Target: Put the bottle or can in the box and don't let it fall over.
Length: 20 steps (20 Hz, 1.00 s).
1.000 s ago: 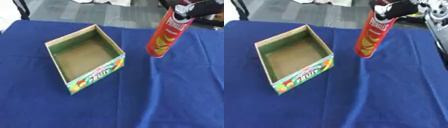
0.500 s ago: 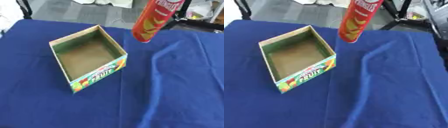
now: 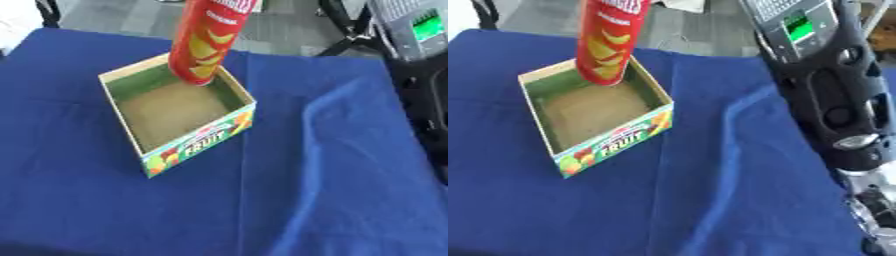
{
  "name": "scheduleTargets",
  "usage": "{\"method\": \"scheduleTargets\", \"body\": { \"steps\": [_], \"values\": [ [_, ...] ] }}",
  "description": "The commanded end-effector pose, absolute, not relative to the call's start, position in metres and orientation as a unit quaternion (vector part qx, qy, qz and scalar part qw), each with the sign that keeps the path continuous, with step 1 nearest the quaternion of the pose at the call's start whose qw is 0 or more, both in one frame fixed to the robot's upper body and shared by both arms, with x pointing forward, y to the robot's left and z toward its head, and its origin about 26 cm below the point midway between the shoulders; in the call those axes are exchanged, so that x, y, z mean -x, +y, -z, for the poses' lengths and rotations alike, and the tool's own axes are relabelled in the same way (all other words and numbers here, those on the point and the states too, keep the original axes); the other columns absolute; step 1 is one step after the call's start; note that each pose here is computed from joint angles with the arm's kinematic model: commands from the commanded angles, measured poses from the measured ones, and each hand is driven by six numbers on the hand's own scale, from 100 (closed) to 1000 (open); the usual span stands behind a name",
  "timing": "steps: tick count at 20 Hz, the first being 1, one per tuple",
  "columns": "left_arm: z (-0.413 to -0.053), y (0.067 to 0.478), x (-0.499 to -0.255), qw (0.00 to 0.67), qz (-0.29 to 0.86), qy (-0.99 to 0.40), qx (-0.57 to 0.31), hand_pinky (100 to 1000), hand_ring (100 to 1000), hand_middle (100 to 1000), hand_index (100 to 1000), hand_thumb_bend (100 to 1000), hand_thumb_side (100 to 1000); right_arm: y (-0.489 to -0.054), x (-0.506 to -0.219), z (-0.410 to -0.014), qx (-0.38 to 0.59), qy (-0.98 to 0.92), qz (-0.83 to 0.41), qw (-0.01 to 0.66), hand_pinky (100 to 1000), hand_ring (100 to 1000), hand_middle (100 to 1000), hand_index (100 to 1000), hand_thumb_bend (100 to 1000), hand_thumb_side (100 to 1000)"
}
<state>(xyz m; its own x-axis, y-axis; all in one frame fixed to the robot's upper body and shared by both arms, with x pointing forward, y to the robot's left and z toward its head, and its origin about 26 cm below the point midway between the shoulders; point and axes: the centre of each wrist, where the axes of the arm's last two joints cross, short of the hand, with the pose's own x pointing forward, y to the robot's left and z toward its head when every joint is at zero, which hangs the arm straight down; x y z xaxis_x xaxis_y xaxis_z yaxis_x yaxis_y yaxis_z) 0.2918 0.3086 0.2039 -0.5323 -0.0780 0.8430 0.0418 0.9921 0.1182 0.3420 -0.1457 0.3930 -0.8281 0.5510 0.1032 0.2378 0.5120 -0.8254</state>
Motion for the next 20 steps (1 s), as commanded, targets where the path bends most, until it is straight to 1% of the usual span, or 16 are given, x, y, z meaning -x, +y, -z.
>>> {"method": "scheduleTargets", "body": {
  "steps": [1,6,11,12,14,15,16,17,18,19,20],
  "values": [
    [-0.216,0.307,-0.291,0.47,0.078,-0.879,-0.01,490,578,632,734,196,845,-0.131,-0.334,-0.401,0.236,-0.862,-0.424,0.146,100,100,100,124,100,100],
    [-0.22,0.299,-0.294,0.471,0.089,-0.878,0.006,488,575,631,734,197,855,-0.111,-0.342,-0.39,0.239,-0.863,-0.423,0.136,100,100,100,135,100,100],
    [-0.218,0.294,-0.295,0.48,0.096,-0.872,0.015,486,573,630,734,198,864,-0.097,-0.36,-0.371,0.245,-0.855,-0.434,0.144,100,100,100,155,100,100],
    [-0.218,0.294,-0.295,0.482,0.097,-0.871,0.015,486,573,629,734,196,867,-0.095,-0.364,-0.367,0.245,-0.855,-0.433,0.147,100,100,132,190,100,100],
    [-0.217,0.294,-0.295,0.484,0.097,-0.87,0.013,486,572,629,734,194,868,-0.091,-0.371,-0.359,0.249,-0.852,-0.435,0.152,100,195,223,297,100,100],
    [-0.217,0.293,-0.295,0.484,0.097,-0.869,0.013,486,572,629,733,194,868,-0.09,-0.374,-0.355,0.252,-0.85,-0.437,0.153,100,225,248,327,100,100],
    [-0.217,0.294,-0.295,0.485,0.097,-0.869,0.012,486,572,630,734,195,870,-0.089,-0.377,-0.352,0.255,-0.846,-0.441,0.154,170,319,351,445,124,100],
    [-0.217,0.294,-0.295,0.485,0.097,-0.869,0.011,486,572,629,734,194,871,-0.088,-0.38,-0.349,0.259,-0.841,-0.449,0.157,208,353,388,484,157,100],
    [-0.217,0.294,-0.295,0.486,0.096,-0.869,0.011,486,572,630,733,195,872,-0.088,-0.383,-0.346,0.264,-0.834,-0.458,0.159,272,394,432,536,167,100],
    [-0.217,0.294,-0.295,0.486,0.096,-0.868,0.01,486,572,630,733,195,872,-0.087,-0.385,-0.343,0.268,-0.826,-0.468,0.162,295,409,448,553,179,100],
    [-0.217,0.294,-0.295,0.487,0.096,-0.868,0.009,486,571,629,733,195,872,-0.087,-0.388,-0.34,0.274,-0.815,-0.483,0.165,407,487,517,614,270,100]
  ]
}}
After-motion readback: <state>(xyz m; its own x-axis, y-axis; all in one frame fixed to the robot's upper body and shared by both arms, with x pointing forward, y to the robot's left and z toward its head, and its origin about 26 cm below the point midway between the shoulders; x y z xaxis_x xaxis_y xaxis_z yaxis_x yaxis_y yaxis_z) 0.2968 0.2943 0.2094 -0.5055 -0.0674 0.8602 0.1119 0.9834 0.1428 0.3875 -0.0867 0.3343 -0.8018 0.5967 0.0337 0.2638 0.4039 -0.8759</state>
